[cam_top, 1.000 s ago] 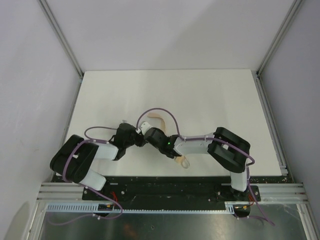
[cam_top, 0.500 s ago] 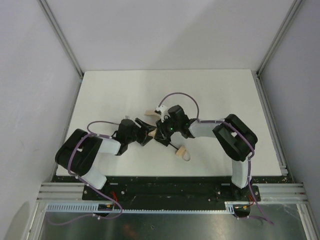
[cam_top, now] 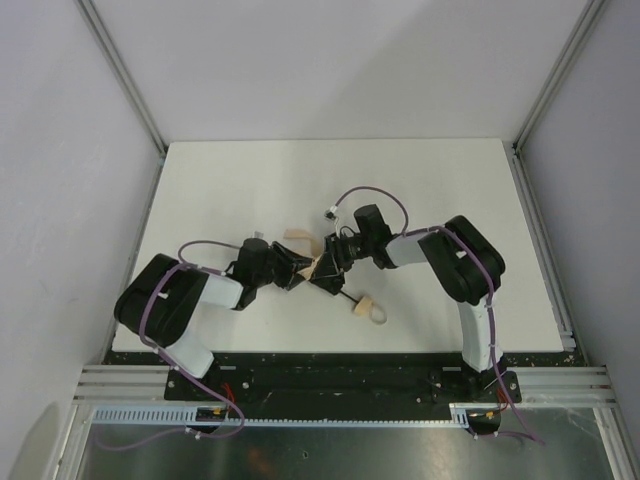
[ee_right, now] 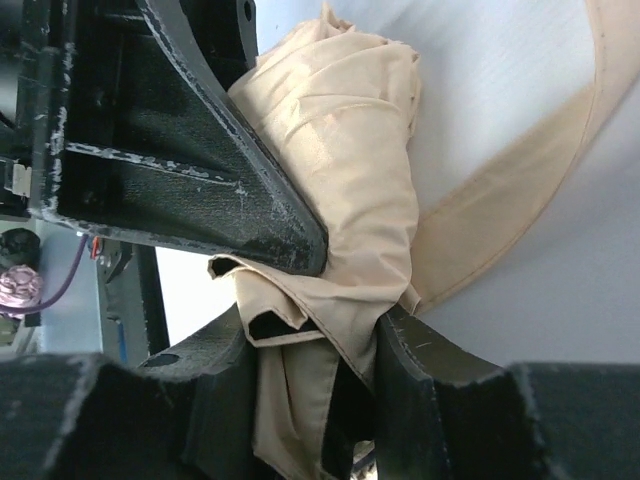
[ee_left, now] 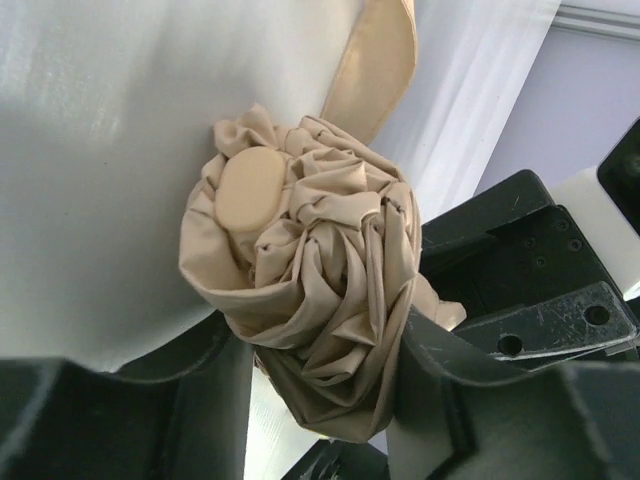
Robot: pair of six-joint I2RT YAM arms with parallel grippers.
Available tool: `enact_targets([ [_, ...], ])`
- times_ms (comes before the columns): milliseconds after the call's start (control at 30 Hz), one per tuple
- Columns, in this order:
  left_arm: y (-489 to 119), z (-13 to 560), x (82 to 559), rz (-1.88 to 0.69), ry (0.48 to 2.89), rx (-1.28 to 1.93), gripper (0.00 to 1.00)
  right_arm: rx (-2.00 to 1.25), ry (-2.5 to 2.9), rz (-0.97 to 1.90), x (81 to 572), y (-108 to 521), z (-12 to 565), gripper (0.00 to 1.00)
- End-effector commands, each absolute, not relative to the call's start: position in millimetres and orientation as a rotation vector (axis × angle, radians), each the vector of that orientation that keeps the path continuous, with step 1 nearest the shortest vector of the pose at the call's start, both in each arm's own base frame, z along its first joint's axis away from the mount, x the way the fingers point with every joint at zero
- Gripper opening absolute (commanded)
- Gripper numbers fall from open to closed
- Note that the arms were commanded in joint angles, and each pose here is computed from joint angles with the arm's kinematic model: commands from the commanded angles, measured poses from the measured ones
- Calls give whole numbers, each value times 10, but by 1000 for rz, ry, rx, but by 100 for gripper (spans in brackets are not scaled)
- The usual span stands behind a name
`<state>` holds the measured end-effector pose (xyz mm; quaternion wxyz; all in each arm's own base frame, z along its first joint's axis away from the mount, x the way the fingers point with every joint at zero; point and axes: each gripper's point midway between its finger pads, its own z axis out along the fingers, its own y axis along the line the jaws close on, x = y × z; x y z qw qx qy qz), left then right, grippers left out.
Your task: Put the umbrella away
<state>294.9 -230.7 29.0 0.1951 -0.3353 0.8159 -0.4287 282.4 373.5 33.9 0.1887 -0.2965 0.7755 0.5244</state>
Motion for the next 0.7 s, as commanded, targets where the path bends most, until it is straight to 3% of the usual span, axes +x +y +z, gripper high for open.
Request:
enact_targets([
  [0, -1914, -471, 2509, -818, 2535, -970, 33, -894, 2402, 1682, 2151, 3587, 77, 0],
  [67, -1895, -475, 2477, -814, 2536, -968, 25, -898, 2439, 1585, 2228, 3565, 65, 0],
  [133, -1867, -464, 2460, -807, 2526, -965, 21, -916, 2472, 1449, 2325, 3545, 57, 9],
  [433, -1865, -454, 2426, -813, 2528, -959, 17, -949, 2468, 920, 2679, 3390, 334, 78],
  [533, -1878, -456, 2418, -818, 2531, -960, 17, -986, 2401, 767, 2745, 3324, 556, 88],
  [667, -1893, -438, 2416, -828, 2529, -962, 16, -1048, 2274, 505, 2810, 3311, 759, 93],
])
